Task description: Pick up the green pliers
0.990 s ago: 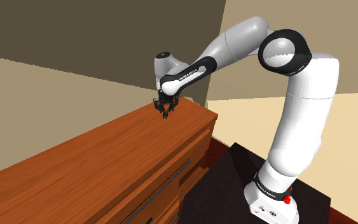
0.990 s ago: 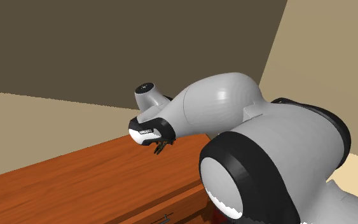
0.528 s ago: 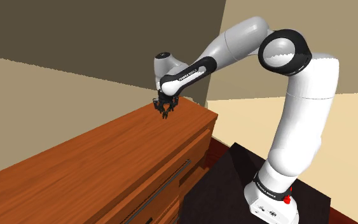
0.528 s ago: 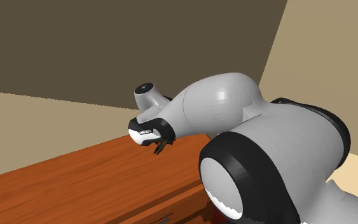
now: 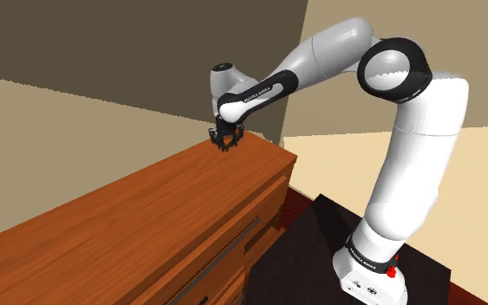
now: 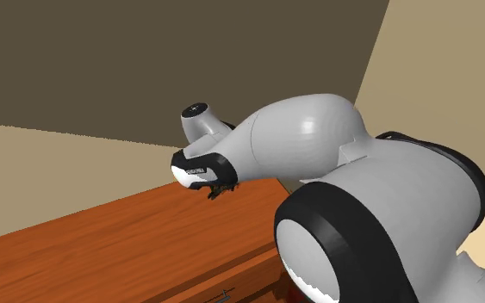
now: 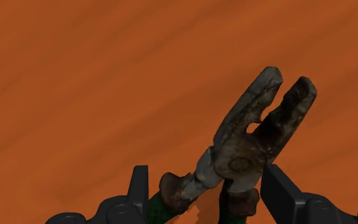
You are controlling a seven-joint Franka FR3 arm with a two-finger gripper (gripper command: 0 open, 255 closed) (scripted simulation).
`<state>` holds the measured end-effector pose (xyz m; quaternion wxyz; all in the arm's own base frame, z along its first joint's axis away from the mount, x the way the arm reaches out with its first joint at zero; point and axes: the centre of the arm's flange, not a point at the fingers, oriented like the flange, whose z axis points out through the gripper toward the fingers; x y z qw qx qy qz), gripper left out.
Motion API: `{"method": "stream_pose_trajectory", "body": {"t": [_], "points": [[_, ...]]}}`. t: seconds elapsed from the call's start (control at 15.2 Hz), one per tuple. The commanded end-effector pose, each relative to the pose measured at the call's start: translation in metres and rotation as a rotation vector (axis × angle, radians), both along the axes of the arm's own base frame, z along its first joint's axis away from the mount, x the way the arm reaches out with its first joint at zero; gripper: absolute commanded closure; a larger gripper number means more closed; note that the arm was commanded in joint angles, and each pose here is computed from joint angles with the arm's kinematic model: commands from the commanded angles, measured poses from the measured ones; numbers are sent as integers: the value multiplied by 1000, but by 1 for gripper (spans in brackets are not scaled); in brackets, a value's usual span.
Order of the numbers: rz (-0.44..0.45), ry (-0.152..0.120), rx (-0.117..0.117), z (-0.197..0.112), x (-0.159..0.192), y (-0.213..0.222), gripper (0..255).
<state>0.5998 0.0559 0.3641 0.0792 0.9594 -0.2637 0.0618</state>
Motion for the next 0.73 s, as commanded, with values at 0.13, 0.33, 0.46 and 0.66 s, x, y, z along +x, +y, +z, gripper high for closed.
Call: {"method": "stream_pose_trajectory", "body": {"t": [0.13, 0.33, 0.46, 0.66], "points": [[0, 0, 0, 20, -1, 0, 255], [0, 0, 0, 36, -1, 0, 255], [0, 0, 0, 47, -1, 0, 255], [0, 0, 0, 53, -1, 0, 255]]}}
